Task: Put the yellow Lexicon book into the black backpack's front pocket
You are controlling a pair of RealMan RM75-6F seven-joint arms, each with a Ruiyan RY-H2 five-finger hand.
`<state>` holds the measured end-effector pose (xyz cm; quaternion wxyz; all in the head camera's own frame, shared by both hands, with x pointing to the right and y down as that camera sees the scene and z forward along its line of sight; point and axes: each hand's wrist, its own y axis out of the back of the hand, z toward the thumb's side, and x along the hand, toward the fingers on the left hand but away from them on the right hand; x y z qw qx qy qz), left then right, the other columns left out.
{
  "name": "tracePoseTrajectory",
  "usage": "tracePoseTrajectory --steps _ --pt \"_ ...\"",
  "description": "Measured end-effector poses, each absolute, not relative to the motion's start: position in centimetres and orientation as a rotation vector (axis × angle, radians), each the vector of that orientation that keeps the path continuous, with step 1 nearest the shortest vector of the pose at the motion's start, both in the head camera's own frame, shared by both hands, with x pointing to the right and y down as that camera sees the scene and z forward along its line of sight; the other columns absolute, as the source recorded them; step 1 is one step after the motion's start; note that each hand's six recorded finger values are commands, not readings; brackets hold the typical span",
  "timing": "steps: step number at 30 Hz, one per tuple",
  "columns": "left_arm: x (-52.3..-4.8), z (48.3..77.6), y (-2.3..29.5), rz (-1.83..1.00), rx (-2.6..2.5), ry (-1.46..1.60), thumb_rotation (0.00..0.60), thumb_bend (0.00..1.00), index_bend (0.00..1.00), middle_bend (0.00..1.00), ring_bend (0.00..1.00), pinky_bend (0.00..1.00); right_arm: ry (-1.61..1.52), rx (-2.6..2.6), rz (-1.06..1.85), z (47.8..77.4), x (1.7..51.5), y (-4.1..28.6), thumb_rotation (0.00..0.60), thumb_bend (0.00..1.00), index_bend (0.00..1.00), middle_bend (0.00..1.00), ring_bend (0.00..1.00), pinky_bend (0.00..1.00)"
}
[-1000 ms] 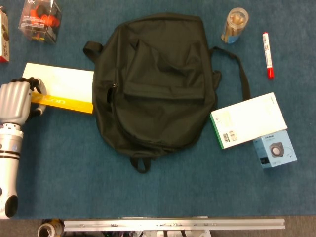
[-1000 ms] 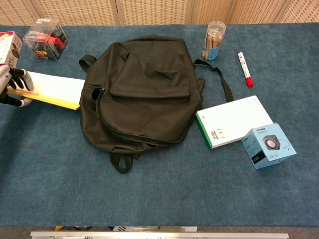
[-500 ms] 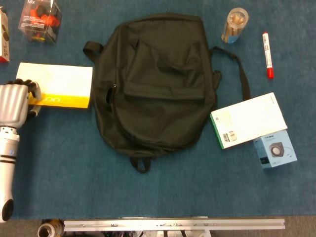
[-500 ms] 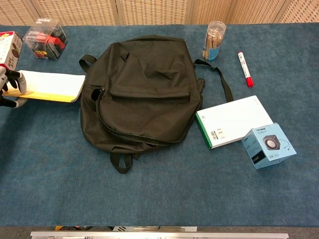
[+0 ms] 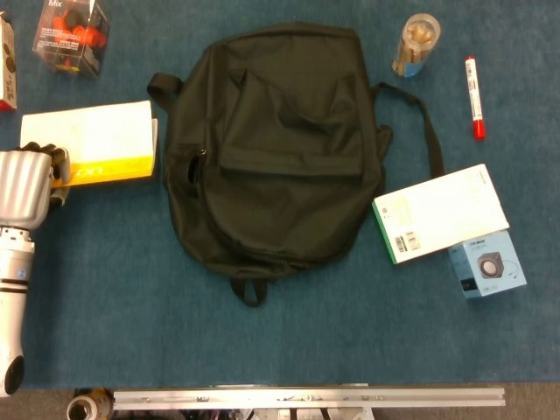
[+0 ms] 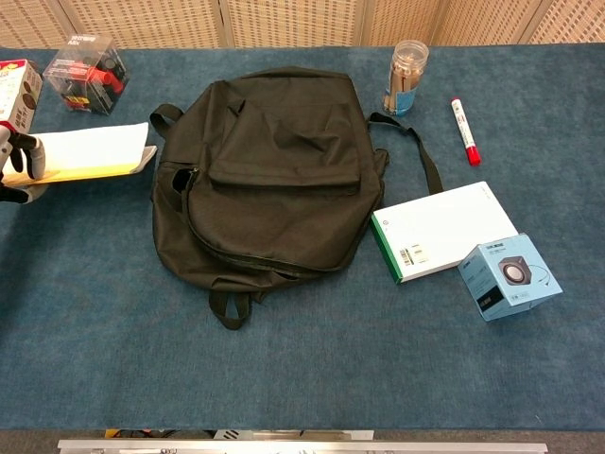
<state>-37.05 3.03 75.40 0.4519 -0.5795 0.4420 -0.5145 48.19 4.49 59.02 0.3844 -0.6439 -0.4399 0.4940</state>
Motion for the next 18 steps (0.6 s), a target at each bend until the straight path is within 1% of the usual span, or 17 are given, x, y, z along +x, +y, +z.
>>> tracePoseTrajectory --steps 8,14,18 --pt "-37.3 72.9 3.1 -1.185 -1.430 1.127 0.600 0.28 0.69 0.66 0.57 0.69 -1.051 -1.663 1.231 59.3 46.2 4.1 0.600 0.15 0.00 0.09 0.00 0.00" --pt "-37.2 70.5 3.6 -1.101 -1.433 1.138 0.600 0.28 0.69 0.66 0.57 0.69 -0.948 -1.738 1.184 60.2 42.7 3.9 0.600 0.15 0.00 0.11 0.00 0.07" --pt "-37.0 68.9 4.3 -1.049 -1.436 1.135 0.600 0.28 0.69 0.66 0.57 0.69 -0.856 -1.817 1.136 60.8 39.3 3.9 0.600 0.15 0.00 0.13 0.00 0.12"
